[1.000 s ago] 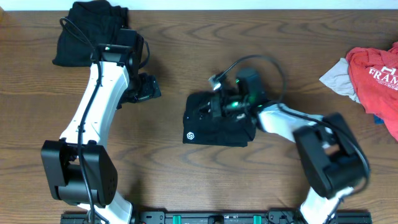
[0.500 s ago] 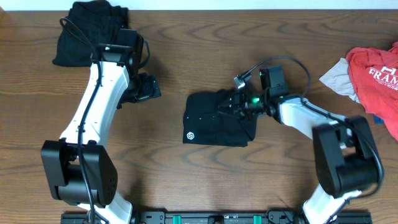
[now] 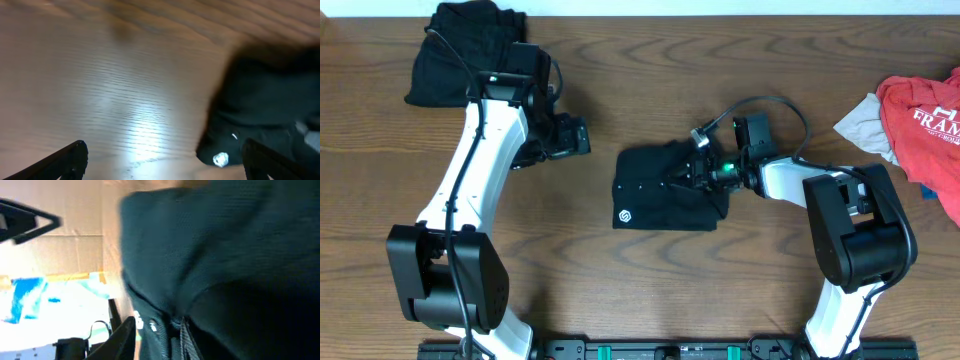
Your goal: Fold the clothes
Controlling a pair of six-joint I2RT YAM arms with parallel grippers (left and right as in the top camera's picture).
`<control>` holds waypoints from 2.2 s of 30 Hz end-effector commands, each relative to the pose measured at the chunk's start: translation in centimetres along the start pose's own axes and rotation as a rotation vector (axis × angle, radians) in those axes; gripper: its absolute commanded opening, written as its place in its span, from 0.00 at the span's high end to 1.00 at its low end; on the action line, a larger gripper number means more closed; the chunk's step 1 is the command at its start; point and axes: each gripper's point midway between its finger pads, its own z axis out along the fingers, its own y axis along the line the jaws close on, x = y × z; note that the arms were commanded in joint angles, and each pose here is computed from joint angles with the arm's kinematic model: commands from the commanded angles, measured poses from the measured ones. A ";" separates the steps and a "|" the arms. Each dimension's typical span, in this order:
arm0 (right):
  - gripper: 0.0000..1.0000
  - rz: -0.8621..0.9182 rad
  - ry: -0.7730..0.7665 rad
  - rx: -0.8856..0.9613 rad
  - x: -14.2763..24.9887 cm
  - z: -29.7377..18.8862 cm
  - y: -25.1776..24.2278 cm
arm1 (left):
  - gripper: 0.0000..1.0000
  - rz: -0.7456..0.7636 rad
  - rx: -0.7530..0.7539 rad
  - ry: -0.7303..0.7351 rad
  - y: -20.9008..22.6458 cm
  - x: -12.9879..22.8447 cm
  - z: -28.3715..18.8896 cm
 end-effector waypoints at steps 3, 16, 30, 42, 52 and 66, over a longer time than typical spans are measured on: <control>0.47 -0.182 -0.055 -0.153 -2.0 -3.3 7.3 | 0.02 0.143 0.174 0.023 -2.8 1.0 -0.6; 0.01 -0.588 -0.205 -0.330 -1.6 -15.9 20.2 | 0.02 0.152 0.314 0.081 -4.1 2.8 4.1; 0.01 -0.550 -0.438 -0.221 -4.1 -22.6 19.6 | 0.02 0.202 0.383 0.106 -6.0 5.0 6.6; 0.01 -0.508 -0.873 -0.094 -8.9 -29.3 24.9 | 0.02 0.239 0.393 0.108 -8.1 5.7 6.8; 0.01 -0.450 -1.417 0.373 -10.6 -40.1 29.5 | 0.02 0.237 0.392 0.111 -8.1 5.8 6.8; 0.01 0.150 -0.844 1.299 -0.8 -40.8 7.6 | 0.02 0.250 0.402 0.076 -8.4 5.0 6.8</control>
